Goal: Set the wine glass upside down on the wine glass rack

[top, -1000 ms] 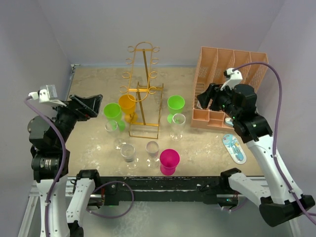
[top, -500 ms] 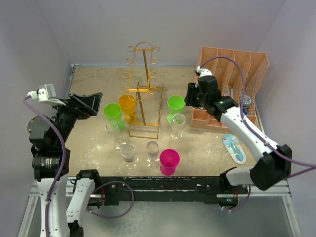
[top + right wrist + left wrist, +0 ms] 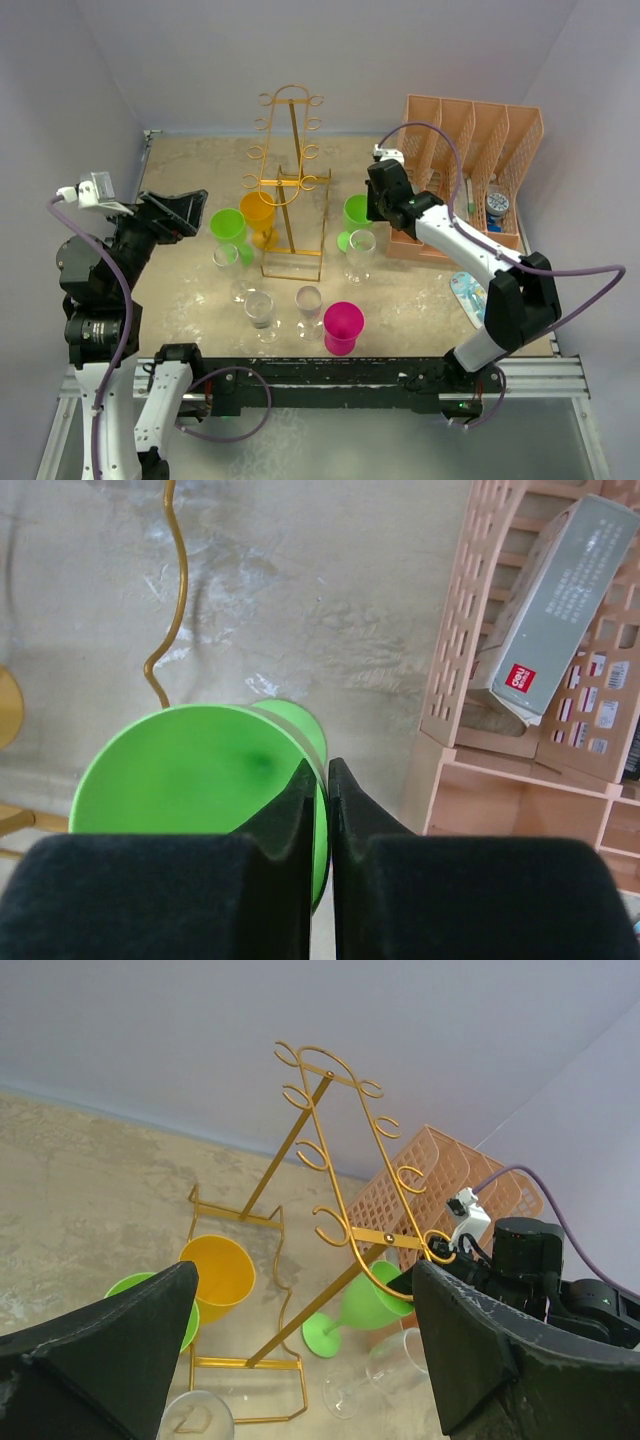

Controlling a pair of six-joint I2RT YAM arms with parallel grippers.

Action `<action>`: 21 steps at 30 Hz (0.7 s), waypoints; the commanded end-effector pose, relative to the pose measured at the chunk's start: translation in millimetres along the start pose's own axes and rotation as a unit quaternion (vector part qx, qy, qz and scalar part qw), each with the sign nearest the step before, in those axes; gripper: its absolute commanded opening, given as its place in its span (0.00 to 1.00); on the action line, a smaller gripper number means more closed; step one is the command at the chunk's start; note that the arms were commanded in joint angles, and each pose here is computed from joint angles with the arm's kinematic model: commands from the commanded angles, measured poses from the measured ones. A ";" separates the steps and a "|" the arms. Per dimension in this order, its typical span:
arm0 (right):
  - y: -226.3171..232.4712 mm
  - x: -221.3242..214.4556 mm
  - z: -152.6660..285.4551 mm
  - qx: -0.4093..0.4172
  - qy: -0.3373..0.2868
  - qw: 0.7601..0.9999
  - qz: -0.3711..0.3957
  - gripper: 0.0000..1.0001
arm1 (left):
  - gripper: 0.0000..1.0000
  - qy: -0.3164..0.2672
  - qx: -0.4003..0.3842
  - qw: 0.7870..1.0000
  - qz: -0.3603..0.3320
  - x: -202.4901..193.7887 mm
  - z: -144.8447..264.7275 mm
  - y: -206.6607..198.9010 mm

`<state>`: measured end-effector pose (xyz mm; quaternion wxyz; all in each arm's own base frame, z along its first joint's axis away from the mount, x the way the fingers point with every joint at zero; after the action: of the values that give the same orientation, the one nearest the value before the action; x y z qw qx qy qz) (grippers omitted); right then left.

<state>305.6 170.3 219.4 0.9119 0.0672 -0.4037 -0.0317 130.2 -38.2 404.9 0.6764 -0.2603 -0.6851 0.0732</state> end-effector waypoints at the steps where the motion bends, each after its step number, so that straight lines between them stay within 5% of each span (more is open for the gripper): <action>1: 4.7 23.9 6.3 -0.023 -0.061 0.998 -0.019 0.00 | 0.85 -0.016 -0.008 1.000 -0.003 8.4 3.1 -6.1; 10: -9.0 54.1 61.3 -0.040 -0.205 0.973 -0.104 0.00 | 0.84 -0.028 -0.029 0.999 0.012 20.5 2.6 -15.9; 21: -40.7 57.9 176.7 0.116 -0.376 0.878 -0.271 0.00 | 0.82 -0.003 -0.155 0.979 0.129 35.9 -26.0 -37.9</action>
<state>232.4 115.0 347.2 0.7126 0.1820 -0.6471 -0.2008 149.4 -51.1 423.5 0.6615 -0.3672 -0.6487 0.0818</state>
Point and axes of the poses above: each gripper's point midway between its finger pads, its own z axis back along the fingers, its own y axis along the line the jaws close on, x = y × z, the point moved 10 cm from there along z, back along the fingers, and after that the axes turned 6 degrees about -z, right-handed, at the moved point
